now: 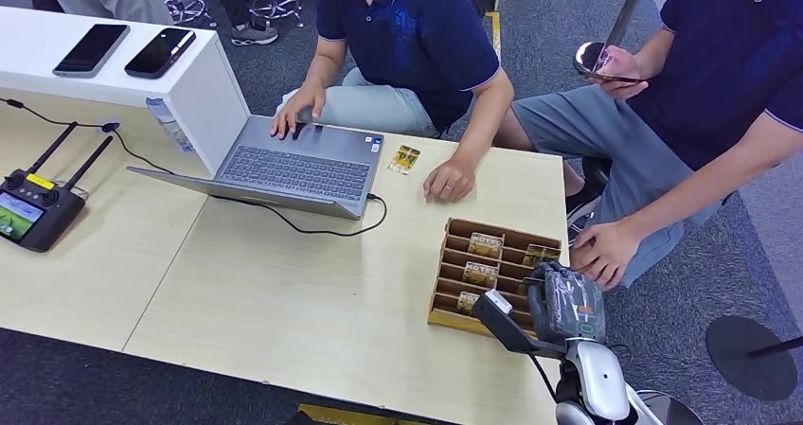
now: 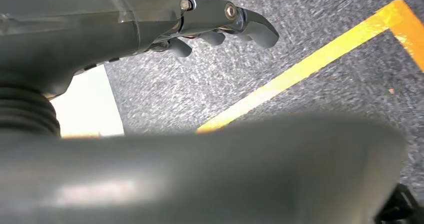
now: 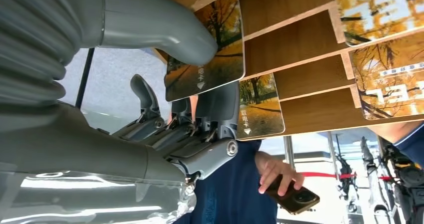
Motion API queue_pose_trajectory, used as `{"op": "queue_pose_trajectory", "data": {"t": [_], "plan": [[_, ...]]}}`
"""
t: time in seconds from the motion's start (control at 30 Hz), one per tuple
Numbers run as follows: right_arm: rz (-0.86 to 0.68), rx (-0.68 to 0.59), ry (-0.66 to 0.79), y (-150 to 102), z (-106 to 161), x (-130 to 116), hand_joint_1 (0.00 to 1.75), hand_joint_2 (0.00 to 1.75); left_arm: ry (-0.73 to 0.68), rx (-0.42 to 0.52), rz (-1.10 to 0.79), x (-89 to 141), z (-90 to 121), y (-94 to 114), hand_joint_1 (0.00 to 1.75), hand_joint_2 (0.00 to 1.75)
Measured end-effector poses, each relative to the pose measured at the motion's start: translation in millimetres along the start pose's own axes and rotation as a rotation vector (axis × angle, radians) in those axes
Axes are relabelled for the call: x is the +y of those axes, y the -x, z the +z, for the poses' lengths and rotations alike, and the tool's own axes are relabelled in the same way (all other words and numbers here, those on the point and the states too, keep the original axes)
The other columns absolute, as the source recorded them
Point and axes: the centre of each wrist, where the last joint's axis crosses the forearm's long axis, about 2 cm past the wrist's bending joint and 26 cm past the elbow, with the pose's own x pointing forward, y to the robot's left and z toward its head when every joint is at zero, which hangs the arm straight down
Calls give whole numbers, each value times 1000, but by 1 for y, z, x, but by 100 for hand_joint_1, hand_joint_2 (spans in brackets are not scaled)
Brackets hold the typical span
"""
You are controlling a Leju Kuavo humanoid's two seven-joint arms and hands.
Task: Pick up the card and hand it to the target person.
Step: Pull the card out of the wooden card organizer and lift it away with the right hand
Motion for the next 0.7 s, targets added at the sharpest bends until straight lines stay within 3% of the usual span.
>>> {"op": "queue_pose_trajectory", "data": {"t": [0.53, 0.7], "plan": [[-41, 7, 49, 0, 2, 0, 134, 175, -50, -19, -10, 0, 0, -1, 0, 175], [-93, 19, 100, -1, -3, -12, 134, 175, -40, -11, -10, 0, 0, 0, 0, 175]]}}
